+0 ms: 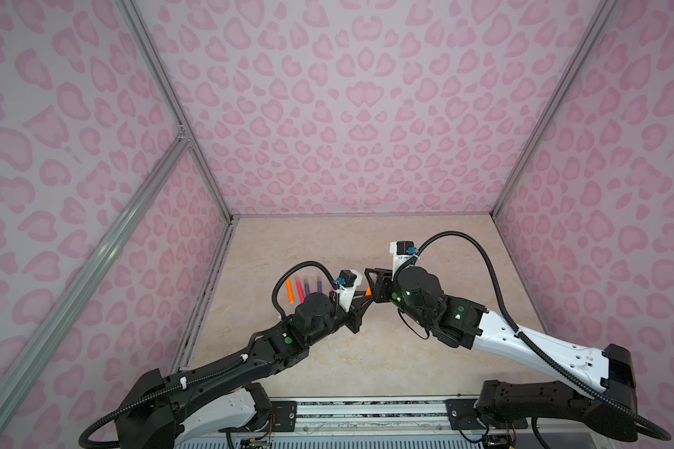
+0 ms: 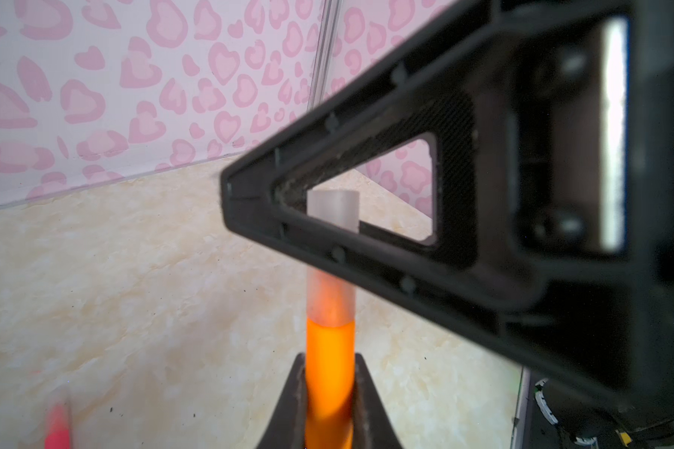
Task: Insert the pens into the pen caps
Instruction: 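Press down on the cap with the right gripper while left holds the highlighter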
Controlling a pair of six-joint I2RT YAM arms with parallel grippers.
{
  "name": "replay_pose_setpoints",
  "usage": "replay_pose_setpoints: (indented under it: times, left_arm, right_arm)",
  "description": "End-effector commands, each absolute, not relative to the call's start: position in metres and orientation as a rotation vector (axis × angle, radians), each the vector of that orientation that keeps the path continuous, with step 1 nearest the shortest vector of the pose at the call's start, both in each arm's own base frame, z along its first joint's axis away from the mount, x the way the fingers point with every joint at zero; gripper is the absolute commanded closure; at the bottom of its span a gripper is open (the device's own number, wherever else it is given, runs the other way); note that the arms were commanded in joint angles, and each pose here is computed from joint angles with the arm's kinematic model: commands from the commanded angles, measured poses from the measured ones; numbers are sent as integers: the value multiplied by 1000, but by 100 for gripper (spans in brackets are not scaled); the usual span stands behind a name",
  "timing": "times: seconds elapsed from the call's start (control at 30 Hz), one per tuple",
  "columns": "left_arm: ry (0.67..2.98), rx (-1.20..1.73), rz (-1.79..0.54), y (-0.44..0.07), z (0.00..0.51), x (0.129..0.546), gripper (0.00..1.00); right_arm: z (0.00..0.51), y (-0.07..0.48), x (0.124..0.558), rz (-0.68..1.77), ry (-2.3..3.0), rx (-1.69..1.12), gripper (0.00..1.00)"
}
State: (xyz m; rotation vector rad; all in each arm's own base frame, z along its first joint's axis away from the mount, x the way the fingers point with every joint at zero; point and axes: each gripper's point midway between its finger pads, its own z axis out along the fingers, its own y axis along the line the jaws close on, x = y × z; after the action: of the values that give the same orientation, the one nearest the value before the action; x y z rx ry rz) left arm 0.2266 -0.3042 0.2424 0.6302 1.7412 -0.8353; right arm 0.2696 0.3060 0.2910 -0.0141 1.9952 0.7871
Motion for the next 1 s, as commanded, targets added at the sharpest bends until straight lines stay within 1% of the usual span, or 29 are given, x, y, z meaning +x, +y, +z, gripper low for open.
replay_pose_setpoints:
  times: [0.0, 0.13, 0.4, 0.43, 0.57, 0.77, 0.97]
  left_arm:
    - [1710, 627, -845, -306, 252, 228, 97]
    - [1712, 627, -845, -306, 251, 228, 97]
    - [1719, 618, -840, -306, 251, 229, 97]
    - [1720, 614, -837, -306, 251, 230, 97]
    - [1733, 566, -817, -300, 252, 234, 97]
    - [1712, 553, -827, -296, 259, 233, 97]
    - [1571, 687, -1010, -309, 287, 202, 96]
  right_arm:
    - [294, 308, 271, 797, 1982, -13, 70]
    - [294, 307, 271, 794, 1982, -11, 76]
    - [291, 308, 271, 795, 1991, -16, 99]
    - [290, 308, 270, 798, 1993, -18, 100]
    - [285, 311, 266, 839, 1989, -33, 100]
    - [282, 314, 252, 980, 1931, -65, 100]
    - [291, 320, 231, 1211, 1832, -127, 100]
